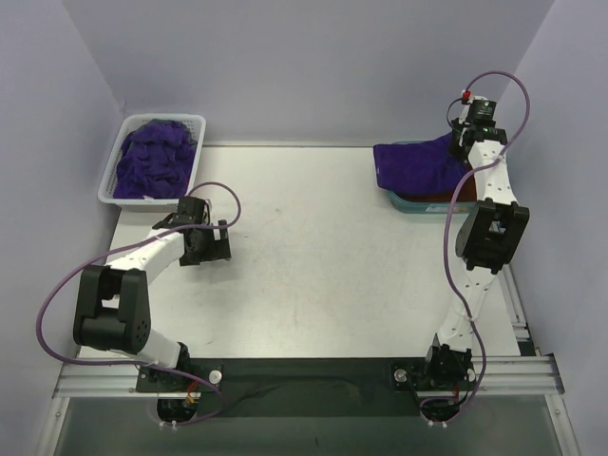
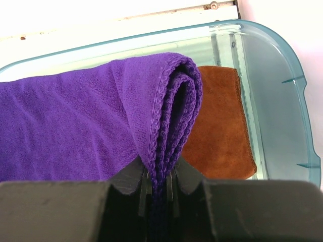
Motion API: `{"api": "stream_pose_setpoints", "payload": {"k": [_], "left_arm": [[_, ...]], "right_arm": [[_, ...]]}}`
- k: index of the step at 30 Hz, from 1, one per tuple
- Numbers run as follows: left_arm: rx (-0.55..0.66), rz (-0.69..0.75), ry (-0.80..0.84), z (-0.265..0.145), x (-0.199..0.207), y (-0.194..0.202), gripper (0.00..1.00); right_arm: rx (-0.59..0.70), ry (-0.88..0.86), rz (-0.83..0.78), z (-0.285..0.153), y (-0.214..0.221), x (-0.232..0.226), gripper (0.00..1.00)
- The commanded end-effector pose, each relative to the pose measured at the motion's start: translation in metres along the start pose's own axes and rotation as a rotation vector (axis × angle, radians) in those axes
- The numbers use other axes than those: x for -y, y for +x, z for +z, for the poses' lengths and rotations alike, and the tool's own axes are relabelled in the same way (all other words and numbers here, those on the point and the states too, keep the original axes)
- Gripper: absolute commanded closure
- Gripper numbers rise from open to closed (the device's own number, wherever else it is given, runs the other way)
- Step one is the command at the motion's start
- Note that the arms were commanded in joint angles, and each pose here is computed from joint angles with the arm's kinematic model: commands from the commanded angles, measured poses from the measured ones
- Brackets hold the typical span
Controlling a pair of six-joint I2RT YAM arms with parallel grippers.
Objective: Fold and stack the towels
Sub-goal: Neatly place the folded towel into the bin
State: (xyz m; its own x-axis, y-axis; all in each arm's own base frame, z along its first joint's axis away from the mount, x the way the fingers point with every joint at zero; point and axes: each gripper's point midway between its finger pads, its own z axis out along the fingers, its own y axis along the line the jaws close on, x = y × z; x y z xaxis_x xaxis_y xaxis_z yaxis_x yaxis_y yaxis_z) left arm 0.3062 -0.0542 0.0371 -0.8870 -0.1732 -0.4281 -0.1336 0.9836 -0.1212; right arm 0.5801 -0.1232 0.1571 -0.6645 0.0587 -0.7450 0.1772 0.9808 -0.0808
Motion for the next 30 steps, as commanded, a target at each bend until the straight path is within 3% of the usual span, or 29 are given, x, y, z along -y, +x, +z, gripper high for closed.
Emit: {"api": "stream_pose_setpoints", "payload": {"k": [1,19,23,25,26,30], "left_arm": [[0.037,0.011,0.023,-0.004,0.005,-0.017,0.02],[0.024,0.014,0.044,-0.004,0.009,-0.015,0.02],[0.018,0.014,0.043,-0.003,0.009,-0.014,0.02],[0.02,0.014,0.043,-0.003,0.009,-0.015,0.03],[0.016,0.014,0.042,-0.002,0.009,-0.014,0.03],[0.019,0.016,0.041,-0.002,0.009,-0.015,0.03]], "right_arm": [[0.061,0.049,-0.007,-0.005,-0.021,0.017,1.0],[0.053,0.043,-0.006,-0.002,-0.017,0.021,0.97],[0.029,0.053,-0.01,0.008,-0.007,0.023,0.88],[0.021,0.072,-0.01,0.013,-0.004,0.026,0.78],[0.017,0.078,-0.01,0.016,-0.002,0.027,0.65],[0.018,0.216,0.004,0.019,0.0,0.05,0.35]]}}
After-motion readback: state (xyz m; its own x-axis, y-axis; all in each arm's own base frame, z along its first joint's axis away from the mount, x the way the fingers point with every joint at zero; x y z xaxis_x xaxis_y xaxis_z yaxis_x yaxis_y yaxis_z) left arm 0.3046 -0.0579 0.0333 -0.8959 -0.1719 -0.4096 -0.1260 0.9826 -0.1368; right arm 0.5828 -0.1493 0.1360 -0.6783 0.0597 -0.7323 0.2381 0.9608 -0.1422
